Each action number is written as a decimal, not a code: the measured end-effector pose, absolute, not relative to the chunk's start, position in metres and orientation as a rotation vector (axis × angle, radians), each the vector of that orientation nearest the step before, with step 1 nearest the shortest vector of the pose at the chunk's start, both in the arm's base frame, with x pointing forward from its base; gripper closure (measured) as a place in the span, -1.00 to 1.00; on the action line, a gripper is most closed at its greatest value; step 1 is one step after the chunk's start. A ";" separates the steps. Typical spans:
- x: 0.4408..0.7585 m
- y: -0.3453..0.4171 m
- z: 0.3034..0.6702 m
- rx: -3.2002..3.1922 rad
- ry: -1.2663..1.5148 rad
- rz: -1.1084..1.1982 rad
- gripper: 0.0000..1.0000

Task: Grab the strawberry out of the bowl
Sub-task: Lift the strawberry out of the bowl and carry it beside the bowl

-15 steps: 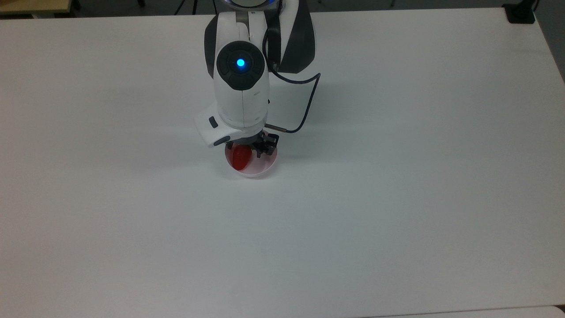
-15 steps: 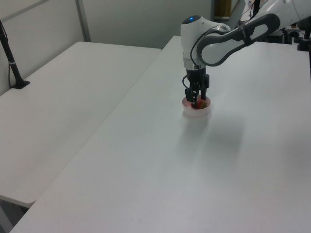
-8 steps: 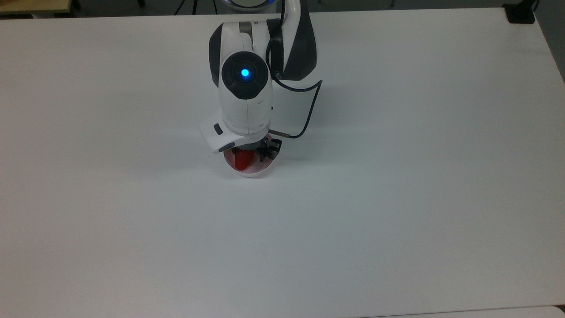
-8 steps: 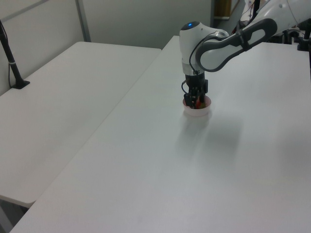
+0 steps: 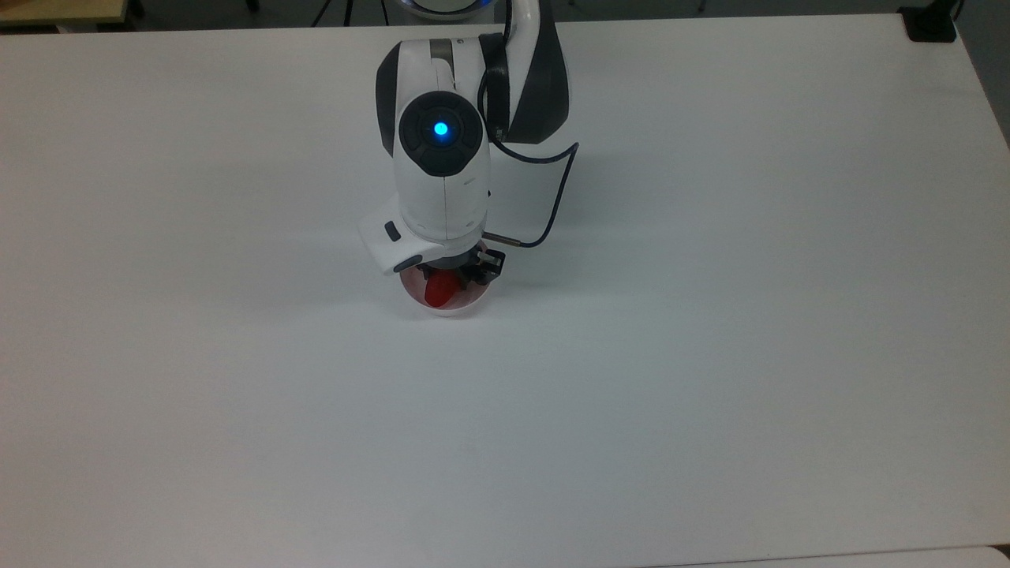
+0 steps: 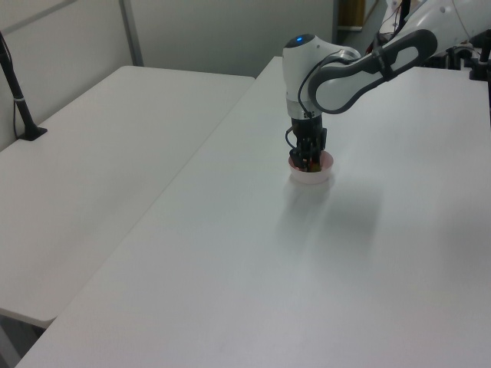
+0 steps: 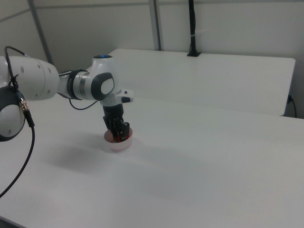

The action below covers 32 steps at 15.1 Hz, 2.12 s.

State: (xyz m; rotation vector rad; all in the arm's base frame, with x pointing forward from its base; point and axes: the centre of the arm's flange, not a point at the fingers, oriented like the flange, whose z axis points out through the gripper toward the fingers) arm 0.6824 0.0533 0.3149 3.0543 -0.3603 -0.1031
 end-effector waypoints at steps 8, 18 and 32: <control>0.678 0.047 0.362 3.062 -0.310 -0.076 0.08; 0.669 -0.095 0.396 3.015 0.052 -0.132 0.08; 0.681 -0.191 0.311 2.932 0.301 -0.030 0.07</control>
